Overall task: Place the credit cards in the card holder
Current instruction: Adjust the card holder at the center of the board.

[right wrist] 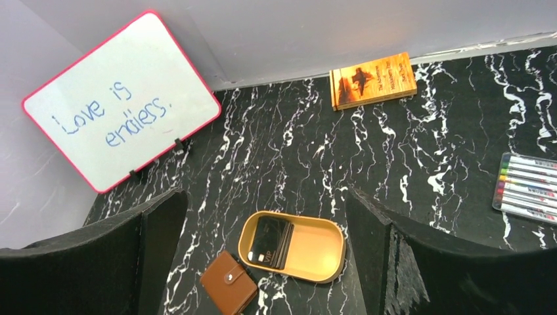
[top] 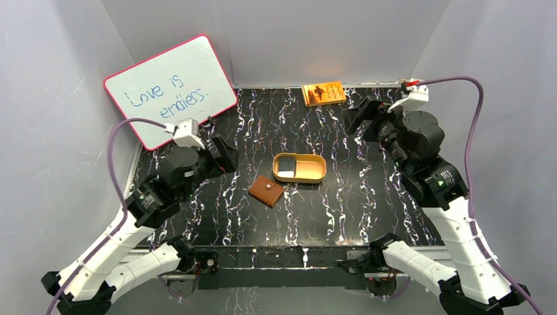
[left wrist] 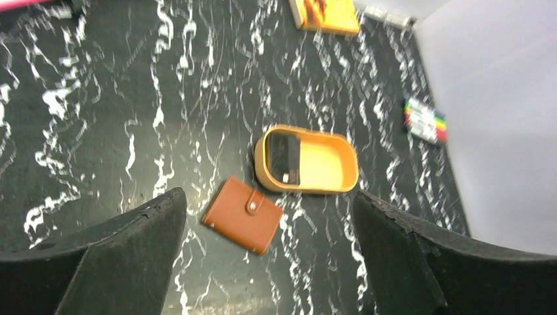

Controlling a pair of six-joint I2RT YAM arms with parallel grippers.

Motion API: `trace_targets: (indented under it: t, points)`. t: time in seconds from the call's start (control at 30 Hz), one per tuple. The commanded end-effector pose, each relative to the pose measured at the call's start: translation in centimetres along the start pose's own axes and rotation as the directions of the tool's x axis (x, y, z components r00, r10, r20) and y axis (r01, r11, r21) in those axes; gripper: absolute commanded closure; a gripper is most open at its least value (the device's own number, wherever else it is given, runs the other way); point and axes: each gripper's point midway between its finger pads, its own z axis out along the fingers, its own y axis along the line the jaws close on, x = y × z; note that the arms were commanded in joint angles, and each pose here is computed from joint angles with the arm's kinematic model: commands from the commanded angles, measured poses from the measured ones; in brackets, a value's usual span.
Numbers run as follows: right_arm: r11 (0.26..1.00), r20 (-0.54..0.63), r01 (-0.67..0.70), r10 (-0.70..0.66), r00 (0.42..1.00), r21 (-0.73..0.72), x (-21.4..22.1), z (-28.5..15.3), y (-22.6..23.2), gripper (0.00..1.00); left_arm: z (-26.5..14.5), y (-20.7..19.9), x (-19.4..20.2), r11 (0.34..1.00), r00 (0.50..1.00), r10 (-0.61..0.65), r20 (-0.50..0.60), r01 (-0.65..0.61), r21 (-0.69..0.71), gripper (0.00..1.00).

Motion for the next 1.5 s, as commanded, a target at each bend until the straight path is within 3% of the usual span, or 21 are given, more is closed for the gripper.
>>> trace_targets:
  t: [0.0,0.17,0.37,0.53,0.67,0.9,1.03,1.23,1.47]
  points:
    - [0.999,-0.081,-0.006,0.003,0.997,-0.034,2.0,0.2,0.6,0.01,0.9,0.3,4.8,0.999,0.989,0.016,-0.146,-0.012,0.03,0.06]
    - [0.999,-0.226,0.037,-0.037,0.974,-0.005,5.9,0.9,-0.5,0.01,1.4,1.7,9.0,0.998,0.967,-0.058,-0.247,0.056,-0.013,0.05]
    - [0.995,-0.279,0.065,-0.083,0.957,-0.073,10.1,0.7,-1.1,0.01,1.5,2.8,13.1,0.991,0.931,-0.134,-0.34,0.125,-0.047,0.05]
    - [0.992,-0.445,0.075,-0.114,0.888,-0.104,14.6,0.4,-1.5,0.01,2.2,2.7,15.9,0.98,0.892,-0.197,-0.407,0.184,-0.07,0.06]
    - [0.987,-0.52,0.007,-0.089,0.85,-0.158,17.8,0.0,-0.9,0.05,3.4,2.7,17.8,0.974,0.864,-0.224,-0.451,0.197,-0.108,0.08]
    - [0.983,-0.61,-0.105,-0.008,0.793,-0.15,22.2,-0.5,-0.4,0.13,5.4,3.8,20.1,0.958,0.843,-0.271,-0.464,0.192,-0.212,0.12]
    - [0.973,-0.64,-0.121,-0.034,0.768,-0.198,24.6,-0.6,1.4,0.17,5.9,4.8,20.6,0.946,0.847,-0.29,-0.445,0.184,-0.266,0.13]
    - [0.964,-0.699,-0.076,-0.129,0.703,-0.255,30.0,-0.6,5.5,0.24,4.8,6.5,21.4,0.932,0.847,-0.313,-0.43,0.189,-0.308,0.15]
    - [0.97,-0.733,-0.153,-0.036,0.68,-0.189,34.8,2.1,7.2,0.33,2.9,7.3,22.3,0.922,0.824,-0.359,-0.439,0.242,-0.301,0.16]
